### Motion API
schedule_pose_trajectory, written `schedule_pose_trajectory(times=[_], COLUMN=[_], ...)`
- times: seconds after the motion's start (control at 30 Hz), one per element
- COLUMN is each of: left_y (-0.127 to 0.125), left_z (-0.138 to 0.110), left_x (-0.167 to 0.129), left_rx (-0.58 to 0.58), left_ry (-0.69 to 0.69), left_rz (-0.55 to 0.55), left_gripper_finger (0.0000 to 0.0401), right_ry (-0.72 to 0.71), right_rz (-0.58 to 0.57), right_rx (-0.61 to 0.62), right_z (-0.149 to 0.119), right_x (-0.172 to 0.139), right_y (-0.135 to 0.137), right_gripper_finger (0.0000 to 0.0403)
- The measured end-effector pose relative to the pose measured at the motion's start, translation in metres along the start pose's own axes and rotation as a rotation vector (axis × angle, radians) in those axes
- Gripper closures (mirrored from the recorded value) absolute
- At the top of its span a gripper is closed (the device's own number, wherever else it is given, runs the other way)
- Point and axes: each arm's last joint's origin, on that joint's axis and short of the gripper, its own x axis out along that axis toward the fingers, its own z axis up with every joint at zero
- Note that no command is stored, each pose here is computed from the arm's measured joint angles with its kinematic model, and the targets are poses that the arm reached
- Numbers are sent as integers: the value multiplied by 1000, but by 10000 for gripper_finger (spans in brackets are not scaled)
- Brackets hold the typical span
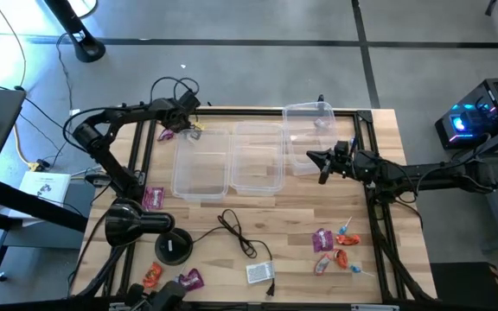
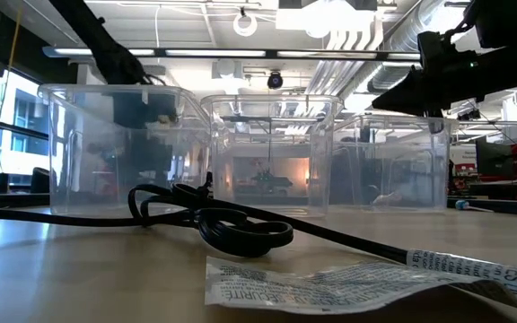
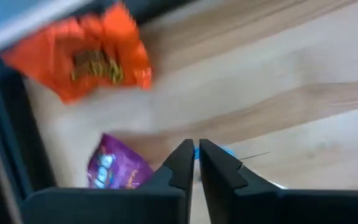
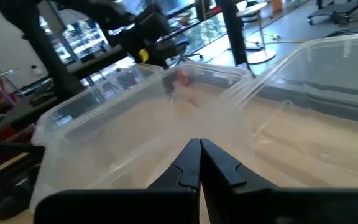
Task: Sort candy
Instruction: Put the orange candy into the left transparent bin
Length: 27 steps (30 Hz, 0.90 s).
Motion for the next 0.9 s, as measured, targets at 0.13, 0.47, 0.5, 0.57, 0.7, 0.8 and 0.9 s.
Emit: schedule_pose_trajectory(times=[0.13,0.47,0.5,0.57,0.7,0.8,0.9], left_y=[-2,-11,-12,-15,-24,-30,-32], left_z=[-20,-12,-14,-14,-18,-24,-27], left_x=[18,5,4,-2,-9,-10,-10], left_rx=[-39,-77,-59,-42,4,76,112], left_ry=[-3,-120,-113,-115,-111,-86,-79], left_rz=[-27,-124,-148,-200,-260,-259,-227], left_gripper_finger=[341,255,250,243,235,235,235], right_ry=[24,22,22,22,23,23,23], right_rz=[-45,-57,-57,-57,-57,-57,-57], right_rx=[6,5,5,4,5,5,5], right_z=[-3,-3,-3,-3,-4,-4,-4], right_x=[0,0,0,0,0,0,0], right_y=[-3,-3,-3,-3,-3,-3,-3], right_gripper_finger=[402,402,402,402,402,402,402])
